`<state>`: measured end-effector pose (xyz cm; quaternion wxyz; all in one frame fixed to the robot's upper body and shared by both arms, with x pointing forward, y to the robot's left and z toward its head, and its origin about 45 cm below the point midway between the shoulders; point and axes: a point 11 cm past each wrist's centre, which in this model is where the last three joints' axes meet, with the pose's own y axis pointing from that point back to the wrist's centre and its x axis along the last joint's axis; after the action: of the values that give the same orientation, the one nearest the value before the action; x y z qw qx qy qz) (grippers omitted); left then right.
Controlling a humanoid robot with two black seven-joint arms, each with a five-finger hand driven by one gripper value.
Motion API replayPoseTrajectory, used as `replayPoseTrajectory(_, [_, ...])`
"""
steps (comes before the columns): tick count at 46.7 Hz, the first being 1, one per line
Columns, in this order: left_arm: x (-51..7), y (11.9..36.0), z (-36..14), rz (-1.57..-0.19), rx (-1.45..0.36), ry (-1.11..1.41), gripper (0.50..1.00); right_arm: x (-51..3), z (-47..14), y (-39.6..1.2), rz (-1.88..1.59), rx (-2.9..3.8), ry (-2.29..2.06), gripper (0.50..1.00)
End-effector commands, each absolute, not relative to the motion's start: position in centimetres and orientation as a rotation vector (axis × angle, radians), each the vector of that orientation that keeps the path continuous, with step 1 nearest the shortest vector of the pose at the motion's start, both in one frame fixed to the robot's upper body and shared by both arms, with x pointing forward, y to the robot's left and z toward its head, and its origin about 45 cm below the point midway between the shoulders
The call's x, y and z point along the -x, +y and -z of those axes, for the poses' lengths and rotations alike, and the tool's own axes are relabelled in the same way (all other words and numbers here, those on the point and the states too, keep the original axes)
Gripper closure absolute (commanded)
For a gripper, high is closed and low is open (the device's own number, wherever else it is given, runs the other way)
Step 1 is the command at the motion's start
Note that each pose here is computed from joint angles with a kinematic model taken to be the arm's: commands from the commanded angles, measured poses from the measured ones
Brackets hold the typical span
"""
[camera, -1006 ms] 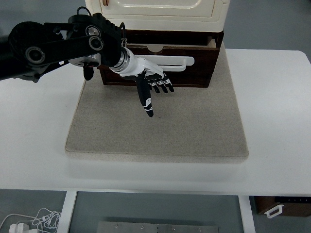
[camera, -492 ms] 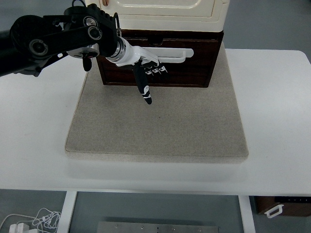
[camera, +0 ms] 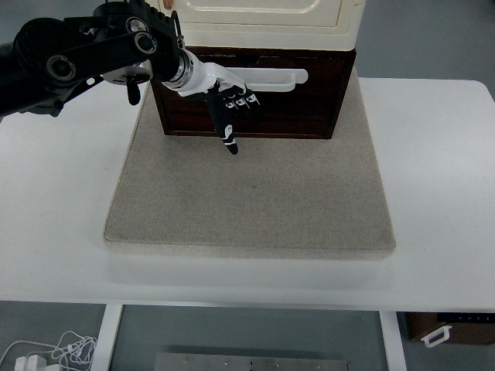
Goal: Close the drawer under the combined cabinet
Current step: 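Push the drawer front with the left hand toward the cabinet, then lift the left hand up and away from the closed drawer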
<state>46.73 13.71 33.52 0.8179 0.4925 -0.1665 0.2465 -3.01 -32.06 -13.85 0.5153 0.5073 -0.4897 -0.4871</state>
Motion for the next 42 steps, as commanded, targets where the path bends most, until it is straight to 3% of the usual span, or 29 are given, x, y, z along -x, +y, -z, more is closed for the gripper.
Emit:
replayPoseTrajectory(1, [-46.8, 13.8, -33.6, -0.529, -1.047, -0.353, 0.500, 3.0, 13.8, -32.1, 1.170, -1.219, -1.176, 0.548])
replayPoseTrajectory(15, [-45.0, 11.9, -33.1, -0.417, -1.013, -0.341, 0.500, 3.0, 13.8, -32.1, 1.170, -1.219, -1.176, 0.548])
replayPoseTrajectory(25, [-43.3, 8.9, -34.4, -0.319, -0.907, -0.348, 0.500, 3.0, 13.8, -32.1, 1.169, -1.218, -1.177, 0.548])
replayPoseTrajectory(34, [-42.7, 6.4, -39.7, -0.299, -0.671, -0.385, 0.500, 3.0, 13.8, -32.1, 1.170, -1.219, -1.176, 0.548])
replayPoseTrajectory(42, [-42.5, 5.7, -45.1, -0.313, -0.461, -0.417, 0.500, 3.0, 13.8, -32.1, 1.170, -1.219, -1.176, 0.548])
